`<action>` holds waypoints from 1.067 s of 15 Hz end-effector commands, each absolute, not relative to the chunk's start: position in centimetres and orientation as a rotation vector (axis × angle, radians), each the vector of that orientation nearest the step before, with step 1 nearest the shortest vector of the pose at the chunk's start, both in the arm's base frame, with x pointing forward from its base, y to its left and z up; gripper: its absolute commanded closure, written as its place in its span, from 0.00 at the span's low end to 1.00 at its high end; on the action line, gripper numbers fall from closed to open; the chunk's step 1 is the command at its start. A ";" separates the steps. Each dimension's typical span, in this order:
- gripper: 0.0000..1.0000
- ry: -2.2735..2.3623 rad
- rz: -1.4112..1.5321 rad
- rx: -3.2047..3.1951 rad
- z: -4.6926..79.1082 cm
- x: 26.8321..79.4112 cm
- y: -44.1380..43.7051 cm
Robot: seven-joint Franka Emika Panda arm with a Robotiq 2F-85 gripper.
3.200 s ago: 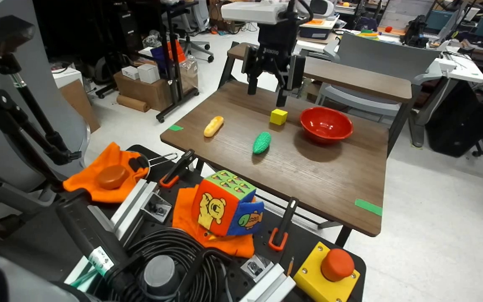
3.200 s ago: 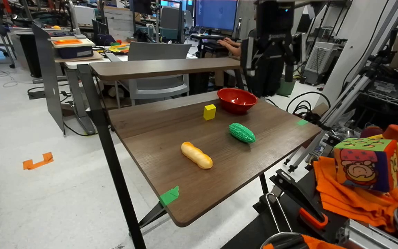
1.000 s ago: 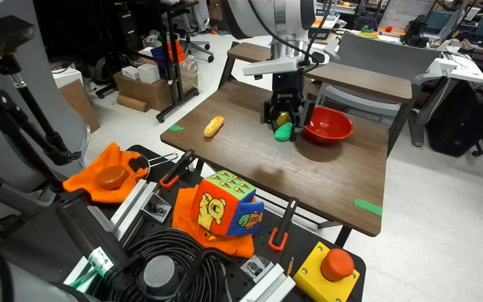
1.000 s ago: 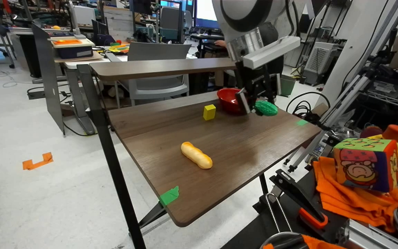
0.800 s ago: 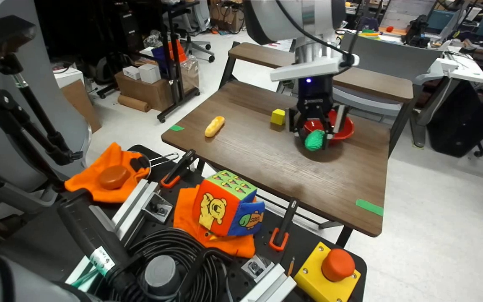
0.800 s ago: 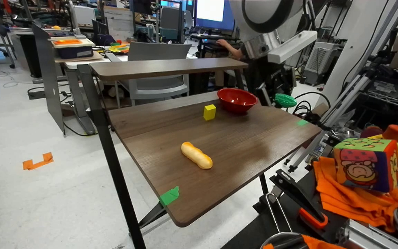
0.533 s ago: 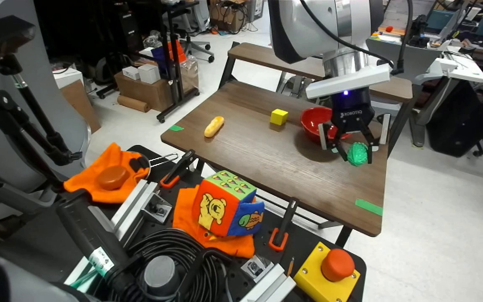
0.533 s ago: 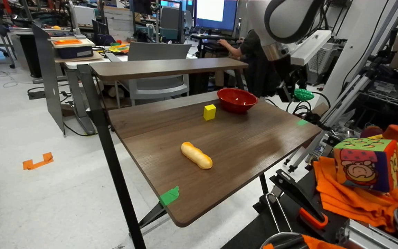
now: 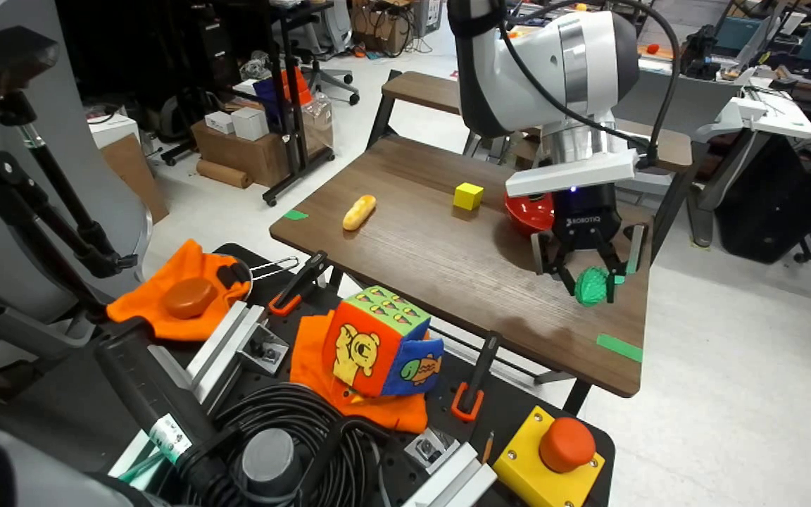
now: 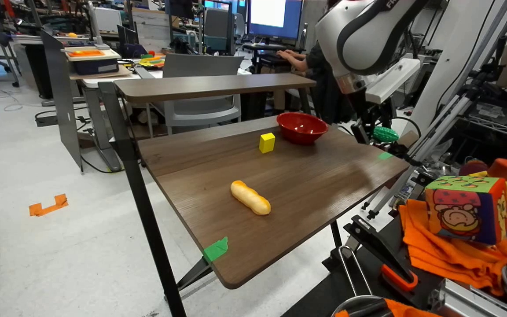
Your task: Move the green object to the right
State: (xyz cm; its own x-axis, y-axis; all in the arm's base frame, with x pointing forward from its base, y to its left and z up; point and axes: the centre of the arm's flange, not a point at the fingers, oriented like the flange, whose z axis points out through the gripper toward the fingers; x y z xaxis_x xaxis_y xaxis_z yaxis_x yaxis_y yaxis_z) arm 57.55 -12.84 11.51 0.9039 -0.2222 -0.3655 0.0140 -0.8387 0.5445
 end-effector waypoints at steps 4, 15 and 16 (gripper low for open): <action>0.77 -0.464 -0.535 2.644 9.1 57.9 -11.0; 0.01 -0.546 -0.537 2.619 8.2 57.9 -11.0; 0.00 -0.529 -0.547 2.632 8.9 57.5 -11.0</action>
